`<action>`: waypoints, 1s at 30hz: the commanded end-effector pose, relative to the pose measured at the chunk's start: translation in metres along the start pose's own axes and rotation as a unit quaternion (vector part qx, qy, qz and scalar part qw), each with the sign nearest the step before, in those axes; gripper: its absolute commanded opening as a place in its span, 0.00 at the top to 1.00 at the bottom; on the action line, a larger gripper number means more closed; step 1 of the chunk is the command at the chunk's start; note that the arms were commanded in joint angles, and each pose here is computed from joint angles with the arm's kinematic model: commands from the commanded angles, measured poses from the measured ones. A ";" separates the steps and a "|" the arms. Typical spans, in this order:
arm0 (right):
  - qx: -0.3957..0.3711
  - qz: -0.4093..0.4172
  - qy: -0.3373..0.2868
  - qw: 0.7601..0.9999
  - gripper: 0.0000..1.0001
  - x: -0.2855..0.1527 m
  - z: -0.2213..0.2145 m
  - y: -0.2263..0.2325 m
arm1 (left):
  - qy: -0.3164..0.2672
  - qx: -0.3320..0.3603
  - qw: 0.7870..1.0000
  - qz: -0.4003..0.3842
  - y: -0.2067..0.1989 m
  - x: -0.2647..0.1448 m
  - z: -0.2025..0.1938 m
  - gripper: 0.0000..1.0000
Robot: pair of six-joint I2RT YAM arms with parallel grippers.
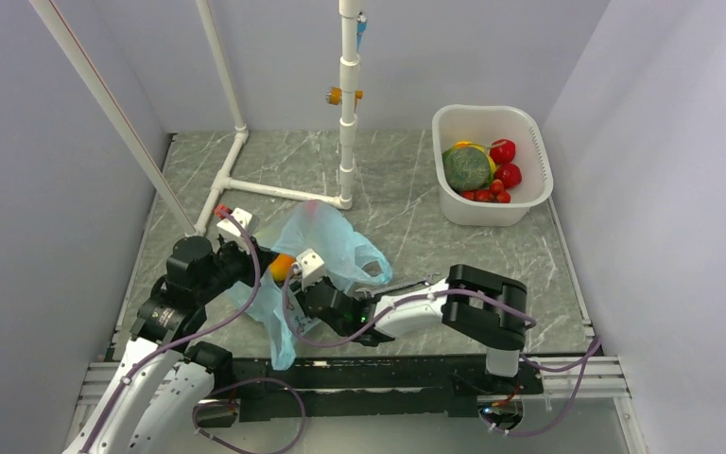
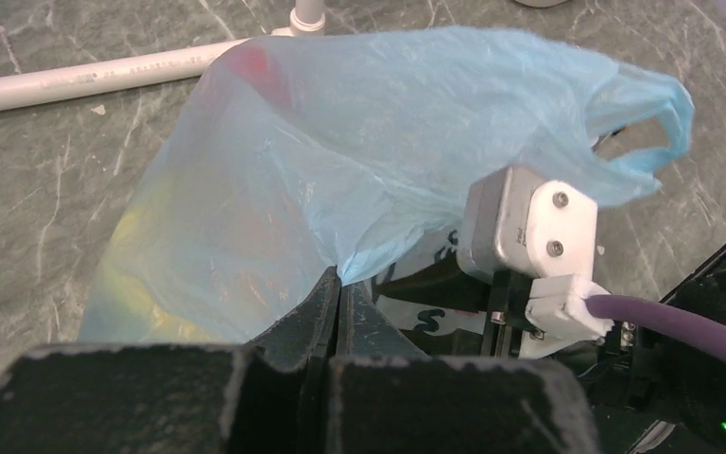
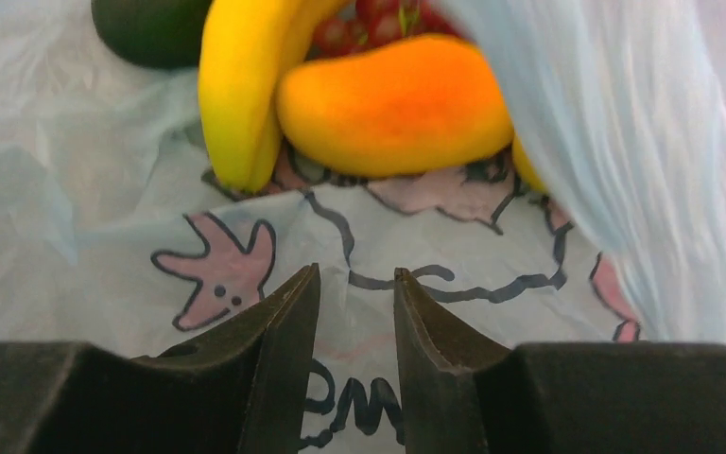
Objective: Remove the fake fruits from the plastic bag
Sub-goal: Adjust the plastic bag at the center of the board, then take out the fake fruit from the plastic bag.
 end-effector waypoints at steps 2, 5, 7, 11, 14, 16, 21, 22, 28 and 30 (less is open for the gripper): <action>0.069 0.059 -0.002 0.996 0.61 -0.009 -0.034 0.005 | -0.032 0.013 0.999 0.014 0.000 -0.006 0.014 1.00; 0.061 0.057 -0.001 0.997 0.57 -0.013 -0.039 0.002 | -0.032 0.012 0.999 0.013 0.000 -0.006 0.014 1.00; 0.053 0.053 -0.008 0.997 0.54 -0.015 -0.032 0.001 | -0.028 0.010 0.999 0.014 0.000 -0.006 0.013 1.00; 0.053 0.048 -0.040 0.997 0.50 -0.019 -0.007 -0.001 | -0.022 0.009 1.000 0.013 0.000 -0.004 0.012 1.00; 0.049 0.043 -0.065 0.996 0.45 -0.017 0.013 -0.003 | -0.022 0.009 1.000 0.014 0.000 -0.004 0.013 1.00; 0.045 0.032 -0.072 0.996 0.42 -0.010 0.023 -0.005 | -0.023 0.009 1.000 0.016 0.001 -0.004 0.013 1.00; 0.049 0.007 -0.076 0.996 0.34 0.013 0.040 -0.011 | -0.024 0.008 0.999 0.021 0.001 -0.004 0.013 1.00; 0.049 0.005 -0.079 0.996 0.32 0.017 0.042 -0.011 | -0.023 0.009 0.999 0.021 0.001 -0.004 0.012 1.00; 0.041 -0.009 -0.081 0.996 0.24 0.045 0.047 -0.010 | -0.017 0.008 1.000 0.022 0.002 -0.002 0.012 1.00; 0.036 -0.004 -0.079 0.996 0.20 0.053 0.047 -0.009 | -0.016 0.008 1.000 0.024 0.003 -0.002 0.012 1.00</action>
Point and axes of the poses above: each gripper's point midway between its finger pads, its own x axis out along the fingers, its own y axis along the line the jaws close on, z = x × y, the point moved 10 cm from there along -x, back along the fingers, and after that the axes turned 2 degrees about x, right-handed, at the moved point
